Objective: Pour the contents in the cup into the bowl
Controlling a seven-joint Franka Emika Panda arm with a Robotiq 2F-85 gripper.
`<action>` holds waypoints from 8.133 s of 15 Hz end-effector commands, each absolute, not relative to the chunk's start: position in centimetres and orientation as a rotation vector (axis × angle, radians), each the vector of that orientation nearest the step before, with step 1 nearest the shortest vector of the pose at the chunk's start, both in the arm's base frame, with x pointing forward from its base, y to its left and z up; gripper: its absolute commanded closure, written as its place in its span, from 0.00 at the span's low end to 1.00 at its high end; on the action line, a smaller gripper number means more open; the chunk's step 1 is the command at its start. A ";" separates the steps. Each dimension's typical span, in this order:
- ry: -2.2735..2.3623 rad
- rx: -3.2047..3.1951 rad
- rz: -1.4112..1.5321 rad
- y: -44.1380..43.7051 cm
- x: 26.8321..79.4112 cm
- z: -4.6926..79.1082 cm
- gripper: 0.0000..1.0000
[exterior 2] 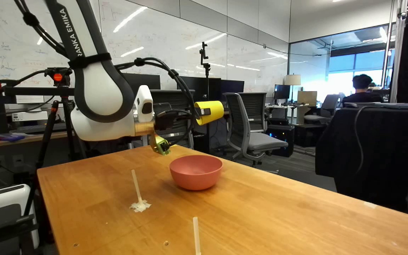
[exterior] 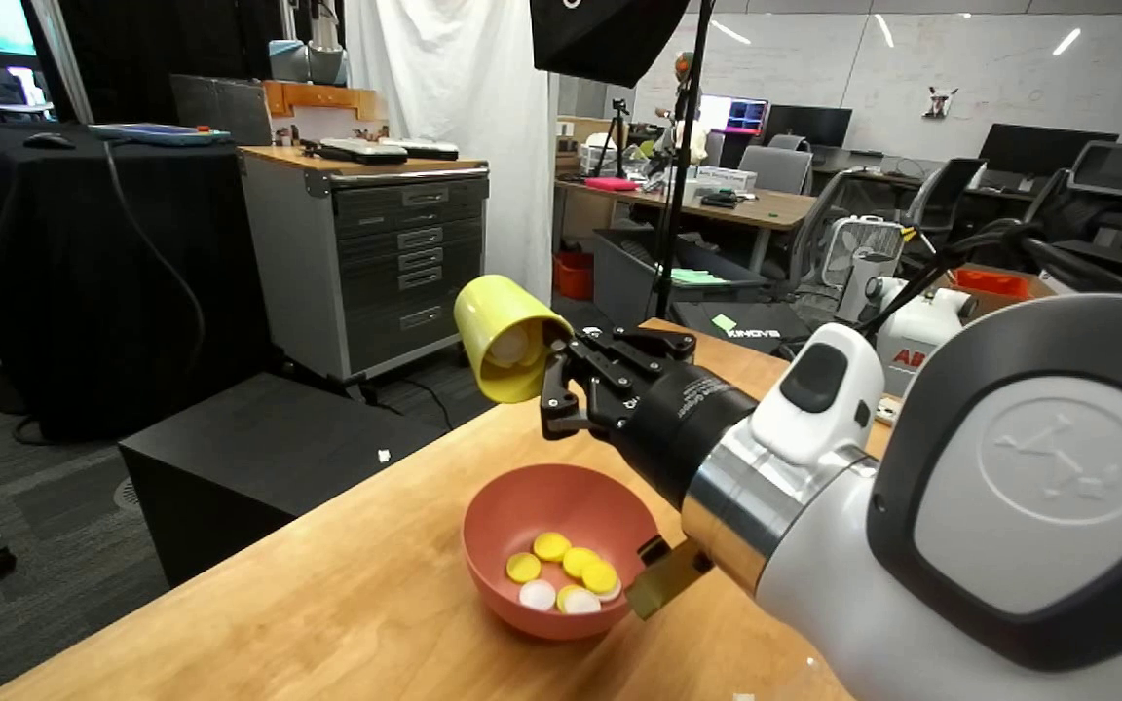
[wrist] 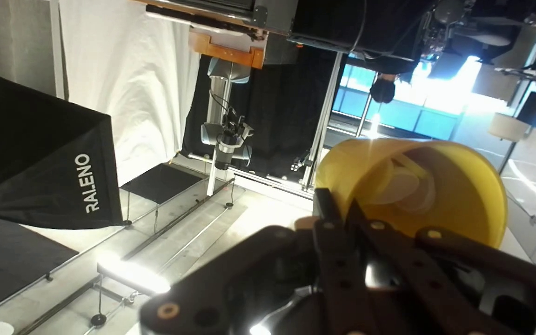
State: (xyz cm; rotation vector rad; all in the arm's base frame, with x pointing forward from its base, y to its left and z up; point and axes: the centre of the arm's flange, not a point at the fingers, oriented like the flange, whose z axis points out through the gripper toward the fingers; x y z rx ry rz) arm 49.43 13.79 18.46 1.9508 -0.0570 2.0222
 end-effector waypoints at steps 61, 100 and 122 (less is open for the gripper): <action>-0.813 2.879 1.010 1.6 54.8 26.4 0.95; -1.295 2.970 -0.419 -7.0 55.7 27.6 0.95; -1.060 3.031 -0.011 -4.9 59.0 19.1 0.94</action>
